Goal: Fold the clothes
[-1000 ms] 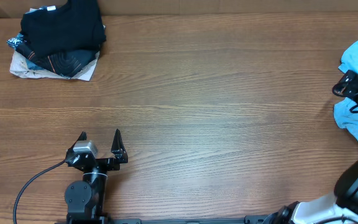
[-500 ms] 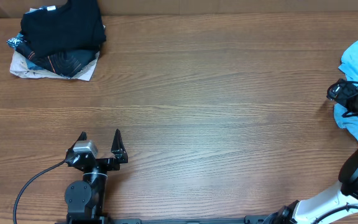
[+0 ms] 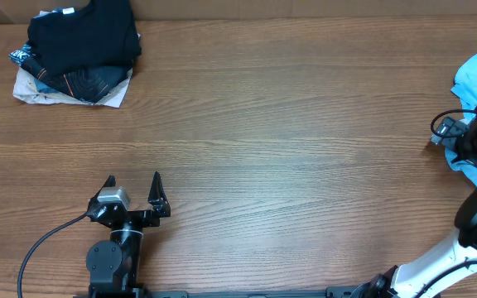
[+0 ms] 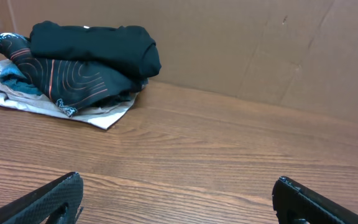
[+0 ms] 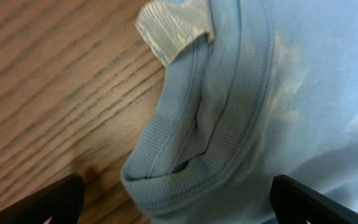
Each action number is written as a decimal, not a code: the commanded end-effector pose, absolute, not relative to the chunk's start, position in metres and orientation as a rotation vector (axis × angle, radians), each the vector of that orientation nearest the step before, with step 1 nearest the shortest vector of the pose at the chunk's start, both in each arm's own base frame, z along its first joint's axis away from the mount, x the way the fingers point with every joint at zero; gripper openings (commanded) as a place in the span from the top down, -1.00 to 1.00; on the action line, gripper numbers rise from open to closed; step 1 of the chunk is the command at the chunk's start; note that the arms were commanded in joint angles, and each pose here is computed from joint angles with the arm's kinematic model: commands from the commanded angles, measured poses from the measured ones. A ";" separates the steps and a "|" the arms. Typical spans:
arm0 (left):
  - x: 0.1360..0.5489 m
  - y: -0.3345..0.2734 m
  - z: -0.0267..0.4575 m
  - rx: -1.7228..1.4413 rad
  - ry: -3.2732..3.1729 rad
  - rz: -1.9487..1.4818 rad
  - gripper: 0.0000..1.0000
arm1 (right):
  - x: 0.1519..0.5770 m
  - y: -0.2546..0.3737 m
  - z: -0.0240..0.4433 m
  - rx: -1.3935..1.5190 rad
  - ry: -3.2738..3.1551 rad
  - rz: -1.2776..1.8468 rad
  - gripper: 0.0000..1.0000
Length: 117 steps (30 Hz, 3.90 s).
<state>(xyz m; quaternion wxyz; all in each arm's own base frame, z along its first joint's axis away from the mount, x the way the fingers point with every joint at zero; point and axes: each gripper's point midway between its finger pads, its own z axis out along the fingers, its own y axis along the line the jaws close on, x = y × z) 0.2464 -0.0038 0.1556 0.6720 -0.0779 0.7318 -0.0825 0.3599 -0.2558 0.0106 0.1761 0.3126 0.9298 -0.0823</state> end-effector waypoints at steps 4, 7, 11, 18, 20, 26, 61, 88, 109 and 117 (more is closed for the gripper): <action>0.246 -0.001 0.156 -0.163 1.641 -0.156 -1.00 | 0.363 -0.259 0.001 0.879 2.647 -0.245 -0.81; 0.246 -0.001 0.156 -0.163 1.641 -0.156 -0.99 | 0.361 -0.260 -0.005 0.886 2.660 -0.257 -0.53; 0.246 -0.001 0.156 -0.163 1.641 -0.155 -1.00 | 0.359 -0.261 -0.006 0.890 2.666 -0.270 -0.04; 0.246 -0.001 0.156 -0.163 1.641 -0.156 -1.00 | 0.360 -0.258 -0.006 0.884 2.671 -0.253 0.92; 0.246 -0.001 0.156 -0.163 1.641 -0.156 -1.00 | 0.364 -0.252 -0.006 0.869 2.676 -0.225 0.92; 0.246 -0.001 0.156 -0.163 1.641 -0.156 -1.00 | 0.401 -0.211 0.012 0.737 2.665 -0.002 0.92; 0.246 -0.001 0.156 -0.163 1.641 -0.156 -1.00 | 0.352 0.371 0.079 -0.688 2.590 0.798 0.92; 0.246 -0.001 0.156 -0.163 1.641 -0.156 -1.00 | 0.418 0.080 0.223 0.255 2.802 0.083 -0.99; 0.246 -0.001 0.156 -0.163 1.641 -0.156 -1.00 | 0.306 -0.145 0.222 1.683 2.533 -0.096 -1.00; 0.246 -0.001 0.156 -0.163 1.641 -0.156 -0.99 | 0.266 -0.175 0.177 2.104 2.382 -0.135 -1.00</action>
